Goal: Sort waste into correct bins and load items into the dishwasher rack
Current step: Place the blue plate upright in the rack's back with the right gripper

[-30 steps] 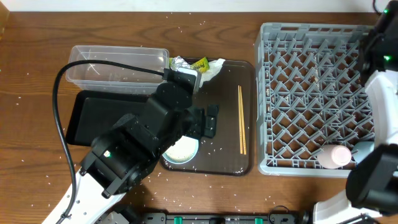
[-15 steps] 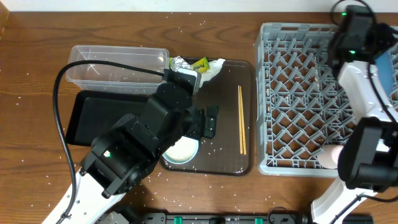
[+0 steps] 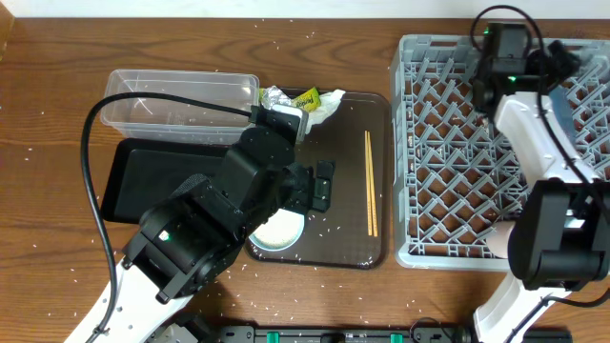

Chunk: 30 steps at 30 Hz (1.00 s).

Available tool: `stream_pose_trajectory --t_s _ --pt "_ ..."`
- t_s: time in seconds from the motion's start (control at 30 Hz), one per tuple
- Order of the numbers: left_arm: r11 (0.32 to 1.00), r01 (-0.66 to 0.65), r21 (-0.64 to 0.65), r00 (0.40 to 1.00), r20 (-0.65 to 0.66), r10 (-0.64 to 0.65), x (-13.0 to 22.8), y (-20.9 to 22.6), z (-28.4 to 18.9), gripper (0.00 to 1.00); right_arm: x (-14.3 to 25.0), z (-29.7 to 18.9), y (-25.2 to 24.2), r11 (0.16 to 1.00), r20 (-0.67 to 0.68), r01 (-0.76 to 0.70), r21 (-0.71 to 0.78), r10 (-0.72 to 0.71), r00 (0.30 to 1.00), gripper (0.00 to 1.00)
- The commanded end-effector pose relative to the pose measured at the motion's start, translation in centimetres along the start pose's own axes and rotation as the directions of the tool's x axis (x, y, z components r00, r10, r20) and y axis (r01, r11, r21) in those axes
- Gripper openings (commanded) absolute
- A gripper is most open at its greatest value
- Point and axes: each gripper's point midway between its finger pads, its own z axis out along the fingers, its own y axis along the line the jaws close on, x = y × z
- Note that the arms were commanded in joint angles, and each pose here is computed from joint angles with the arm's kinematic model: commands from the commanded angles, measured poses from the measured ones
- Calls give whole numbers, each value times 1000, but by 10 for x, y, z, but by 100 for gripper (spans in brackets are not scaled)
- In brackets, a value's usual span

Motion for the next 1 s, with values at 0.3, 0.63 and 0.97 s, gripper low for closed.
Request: stream_pose_trajectory --t_s 0.3,0.63,0.97 --pt "1000 -5 6 1000 14 5 -3 -1 -5 98 -40 -73 90 831 112 -235 -503 332 936 99" --pt "988 -69 -136 991 102 83 -19 24 -20 98 -3 -197 71 319 -98 -321 -891 557 825 99" --pt "956 -120 -268 992 -71 105 7 50 16 100 71 -280 16 107 -147 -276 -955 638 756 99"
